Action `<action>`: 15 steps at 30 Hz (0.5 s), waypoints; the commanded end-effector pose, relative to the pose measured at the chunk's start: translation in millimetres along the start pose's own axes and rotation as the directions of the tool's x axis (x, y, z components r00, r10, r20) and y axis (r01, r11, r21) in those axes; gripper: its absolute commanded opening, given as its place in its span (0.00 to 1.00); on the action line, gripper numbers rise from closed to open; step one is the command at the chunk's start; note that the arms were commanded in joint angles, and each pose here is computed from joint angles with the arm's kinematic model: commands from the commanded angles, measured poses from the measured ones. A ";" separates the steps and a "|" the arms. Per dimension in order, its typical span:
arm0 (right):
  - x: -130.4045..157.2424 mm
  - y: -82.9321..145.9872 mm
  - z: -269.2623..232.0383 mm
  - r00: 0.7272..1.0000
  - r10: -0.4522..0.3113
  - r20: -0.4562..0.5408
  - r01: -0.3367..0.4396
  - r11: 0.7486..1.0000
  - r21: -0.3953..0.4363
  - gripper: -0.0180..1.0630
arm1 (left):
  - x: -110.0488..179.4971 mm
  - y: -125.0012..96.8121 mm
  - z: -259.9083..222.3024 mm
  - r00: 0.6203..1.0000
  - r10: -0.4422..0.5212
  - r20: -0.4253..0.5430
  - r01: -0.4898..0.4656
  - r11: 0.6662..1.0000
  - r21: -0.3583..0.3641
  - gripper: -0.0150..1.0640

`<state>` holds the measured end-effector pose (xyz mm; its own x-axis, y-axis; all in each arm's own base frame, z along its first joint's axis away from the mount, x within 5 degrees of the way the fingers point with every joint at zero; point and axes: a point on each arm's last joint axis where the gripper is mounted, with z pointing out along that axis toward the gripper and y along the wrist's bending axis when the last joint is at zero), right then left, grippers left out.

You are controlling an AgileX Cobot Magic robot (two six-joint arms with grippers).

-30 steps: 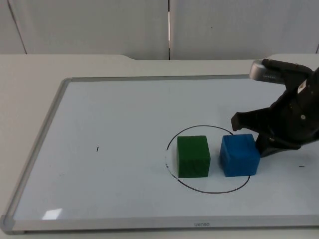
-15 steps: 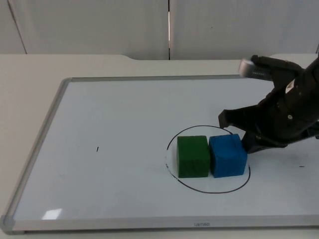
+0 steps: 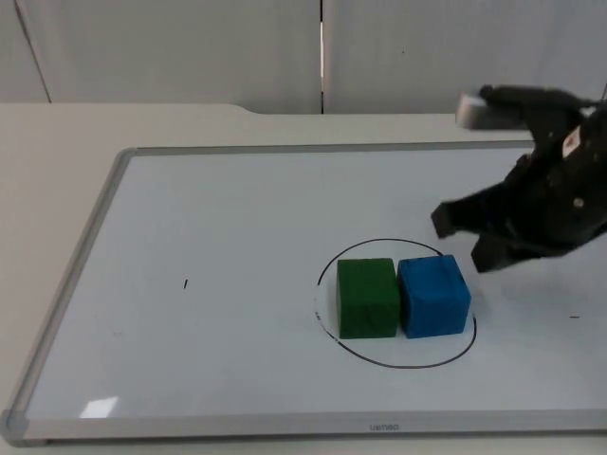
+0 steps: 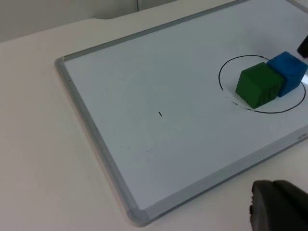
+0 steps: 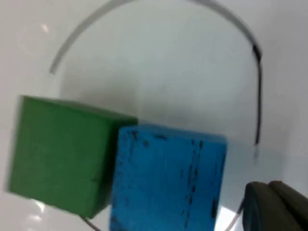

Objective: Push the two cubes into the marked area.

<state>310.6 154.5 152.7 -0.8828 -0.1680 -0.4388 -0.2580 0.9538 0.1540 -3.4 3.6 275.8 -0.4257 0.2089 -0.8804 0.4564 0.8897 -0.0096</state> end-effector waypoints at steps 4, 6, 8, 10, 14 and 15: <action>-15.0 5.7 -56.8 0.983 -0.105 0.148 0.105 0.994 0.007 0.02 | 0.9 0.1 0.3 1.000 -0.002 0.003 0.002 1.000 -0.001 0.01; -19.3 8.1 -101.7 0.958 -0.140 0.251 0.141 0.990 0.014 0.02 | 0.9 0.1 0.3 1.000 -0.002 0.003 0.002 1.000 -0.001 0.01; -18.0 9.2 -133.7 0.936 -0.158 0.315 0.161 0.987 0.017 0.02 | 0.9 0.1 0.3 1.000 -0.002 0.003 0.002 1.000 -0.001 0.01; -16.2 9.7 -150.3 0.924 -0.161 0.348 0.166 0.986 0.015 0.02 | 0.9 0.1 0.3 1.000 -0.002 0.003 0.002 1.000 -0.001 0.01; -3.0 9.5 -203.8 0.877 -0.195 0.439 0.205 0.978 0.025 0.02 | 0.9 0.1 0.3 1.000 -0.002 0.003 0.002 1.000 -0.001 0.01; -3.0 9.5 -203.8 0.877 -0.195 0.439 0.205 0.978 0.025 0.02 | 0.9 0.1 0.3 1.000 -0.002 0.003 0.002 1.000 -0.001 0.01</action>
<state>240.9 117.0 326.3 -0.5764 -0.2018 -0.7919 -0.4052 0.9121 0.0625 -3.4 3.6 275.8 -0.4257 0.2089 -0.8804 0.4564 0.8897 -0.0096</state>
